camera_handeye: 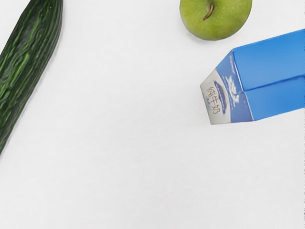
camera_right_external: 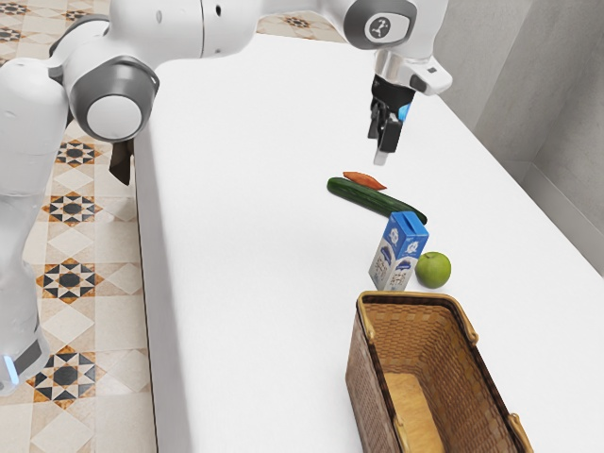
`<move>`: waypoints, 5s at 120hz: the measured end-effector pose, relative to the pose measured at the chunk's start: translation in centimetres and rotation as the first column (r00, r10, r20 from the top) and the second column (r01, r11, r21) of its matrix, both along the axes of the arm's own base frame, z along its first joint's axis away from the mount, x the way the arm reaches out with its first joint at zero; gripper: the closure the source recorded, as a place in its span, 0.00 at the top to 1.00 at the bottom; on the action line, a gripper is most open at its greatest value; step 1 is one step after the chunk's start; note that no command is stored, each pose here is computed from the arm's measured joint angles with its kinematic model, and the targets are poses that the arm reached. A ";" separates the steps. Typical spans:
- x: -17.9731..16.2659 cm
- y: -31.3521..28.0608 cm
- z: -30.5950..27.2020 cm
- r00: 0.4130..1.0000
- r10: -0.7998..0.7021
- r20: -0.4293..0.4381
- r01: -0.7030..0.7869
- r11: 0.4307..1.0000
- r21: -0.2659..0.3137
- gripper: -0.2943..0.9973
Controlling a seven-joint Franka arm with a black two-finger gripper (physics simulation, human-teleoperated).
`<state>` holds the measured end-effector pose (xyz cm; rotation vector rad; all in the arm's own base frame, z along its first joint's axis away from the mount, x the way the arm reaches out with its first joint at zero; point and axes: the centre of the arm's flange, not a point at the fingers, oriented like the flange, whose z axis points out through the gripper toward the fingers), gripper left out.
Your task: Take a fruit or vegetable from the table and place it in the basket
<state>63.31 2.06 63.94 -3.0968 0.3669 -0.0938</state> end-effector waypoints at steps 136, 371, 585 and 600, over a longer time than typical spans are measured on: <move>0.9 9.2 -4.5 0.989 0.135 -0.068 -0.134 0.991 0.016 0.77; 12.3 15.8 -23.4 0.830 -0.555 0.053 0.550 0.831 0.083 0.77; 10.6 17.5 -23.4 0.861 -0.495 0.116 0.507 0.854 -0.117 0.42; 10.6 17.5 -23.4 0.863 -0.492 0.114 0.503 0.856 -0.117 0.42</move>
